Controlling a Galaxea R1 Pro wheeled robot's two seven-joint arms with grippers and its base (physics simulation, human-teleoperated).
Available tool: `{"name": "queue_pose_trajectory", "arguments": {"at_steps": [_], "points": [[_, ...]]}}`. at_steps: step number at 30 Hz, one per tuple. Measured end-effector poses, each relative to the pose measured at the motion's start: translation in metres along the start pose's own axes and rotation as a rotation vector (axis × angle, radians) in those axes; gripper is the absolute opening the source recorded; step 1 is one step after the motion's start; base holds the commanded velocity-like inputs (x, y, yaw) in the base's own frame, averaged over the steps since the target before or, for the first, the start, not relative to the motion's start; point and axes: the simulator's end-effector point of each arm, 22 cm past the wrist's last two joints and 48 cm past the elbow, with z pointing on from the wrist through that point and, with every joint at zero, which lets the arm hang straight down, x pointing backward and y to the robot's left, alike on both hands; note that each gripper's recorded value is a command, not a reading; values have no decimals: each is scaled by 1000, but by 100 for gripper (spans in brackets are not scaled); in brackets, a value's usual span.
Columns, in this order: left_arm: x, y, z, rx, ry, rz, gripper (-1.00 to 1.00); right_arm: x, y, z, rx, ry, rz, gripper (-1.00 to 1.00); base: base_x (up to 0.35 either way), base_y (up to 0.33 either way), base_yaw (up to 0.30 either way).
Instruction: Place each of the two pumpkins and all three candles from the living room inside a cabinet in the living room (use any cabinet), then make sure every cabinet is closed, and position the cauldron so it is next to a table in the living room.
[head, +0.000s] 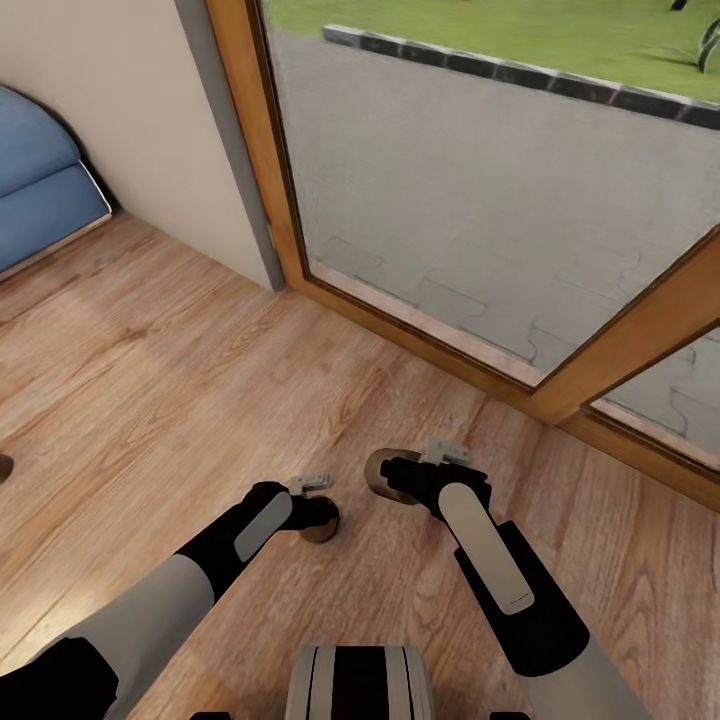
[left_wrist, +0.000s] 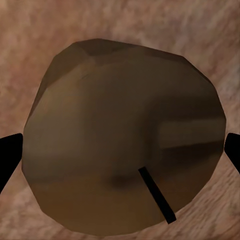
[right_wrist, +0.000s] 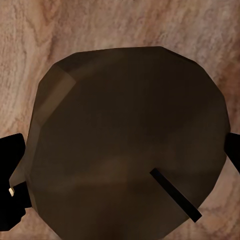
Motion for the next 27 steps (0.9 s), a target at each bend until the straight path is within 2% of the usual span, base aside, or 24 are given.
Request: {"name": "queue_pose_trajectory", "arguments": {"at_steps": [7, 8, 27], "points": [[0, 0, 0, 1, 1, -3, 100, 0, 0, 0, 0, 0, 0, -100, 0, 0, 0], [0, 0, 0, 1, 1, -3, -100, 0, 0, 0, 1, 0, 0, -100, 0, 0, 0], [0, 1, 0, 0, 0, -1, -100, 0, 0, 0, 0, 0, 0, -100, 0, 0, 0]]}}
